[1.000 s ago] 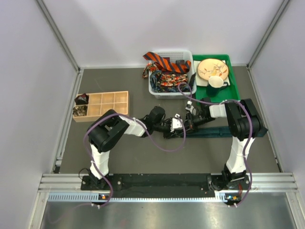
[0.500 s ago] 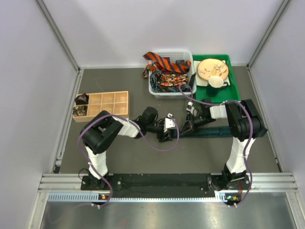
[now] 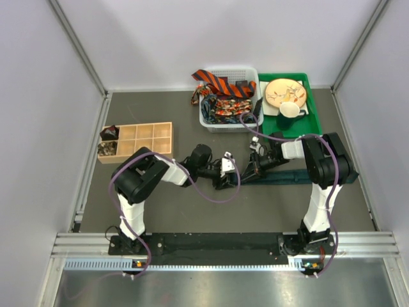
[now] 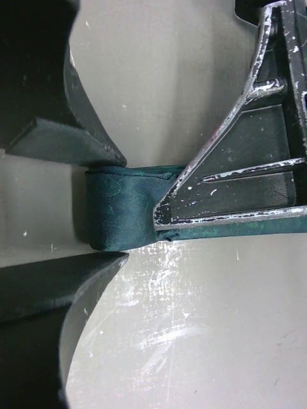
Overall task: Roll the ties
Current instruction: Roll the tie at the center of the board.
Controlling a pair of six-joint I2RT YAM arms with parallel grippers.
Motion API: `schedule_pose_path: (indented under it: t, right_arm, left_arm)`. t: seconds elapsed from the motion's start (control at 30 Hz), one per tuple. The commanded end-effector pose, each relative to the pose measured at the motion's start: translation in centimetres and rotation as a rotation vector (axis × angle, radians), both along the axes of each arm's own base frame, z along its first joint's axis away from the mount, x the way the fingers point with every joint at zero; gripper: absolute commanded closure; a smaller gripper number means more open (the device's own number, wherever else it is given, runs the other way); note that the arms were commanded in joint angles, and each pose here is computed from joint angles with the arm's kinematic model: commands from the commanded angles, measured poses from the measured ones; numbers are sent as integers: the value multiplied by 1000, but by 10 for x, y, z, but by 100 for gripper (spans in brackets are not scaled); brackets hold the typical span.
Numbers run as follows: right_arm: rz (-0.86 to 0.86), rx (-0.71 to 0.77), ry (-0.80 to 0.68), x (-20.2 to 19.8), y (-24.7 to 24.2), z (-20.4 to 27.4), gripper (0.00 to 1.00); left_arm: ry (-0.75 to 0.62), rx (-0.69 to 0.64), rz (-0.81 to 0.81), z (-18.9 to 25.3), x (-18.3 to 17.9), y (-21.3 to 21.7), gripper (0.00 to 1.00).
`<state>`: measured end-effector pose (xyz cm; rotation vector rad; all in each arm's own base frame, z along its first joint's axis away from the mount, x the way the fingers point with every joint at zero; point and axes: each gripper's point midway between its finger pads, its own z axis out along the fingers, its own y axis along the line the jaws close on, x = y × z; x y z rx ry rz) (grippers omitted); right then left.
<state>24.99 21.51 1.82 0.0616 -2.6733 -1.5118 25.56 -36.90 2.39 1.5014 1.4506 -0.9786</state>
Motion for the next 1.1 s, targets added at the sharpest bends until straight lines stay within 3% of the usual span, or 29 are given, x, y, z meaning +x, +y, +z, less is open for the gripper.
schedule_pose_path:
  t: [0.0, 0.23, 0.5, 0.53, 0.63, 0.7, 1.07]
  right_arm:
    - [-23, -251, 34, -7, -29, -56, 100]
    - [-24, -254, 40, -8, -29, -58, 100]
    - [-31, -259, 24, -4, -29, -54, 100]
    - [-36, -255, 10, -1, -29, -50, 98]
    - [-43, -247, -15, 2, -27, -43, 89]
    - [-46, -249, -20, 3, -28, -40, 81]
    - [-49, -165, -85, 7, -33, 9, 68]
  left_arm:
    - [-7, 16, -11, -12, -1, -3, 44]
    - [-3, 49, -33, -19, -4, -1, 53]
    - [26, 169, -29, -28, -5, 7, 78]
    - [21, 190, -33, -30, -6, 9, 84]
    - [32, 263, -26, -34, -4, 18, 91]
    - [61, 322, -27, -39, -9, 26, 92]
    - [68, 537, 34, -46, 5, 46, 97]
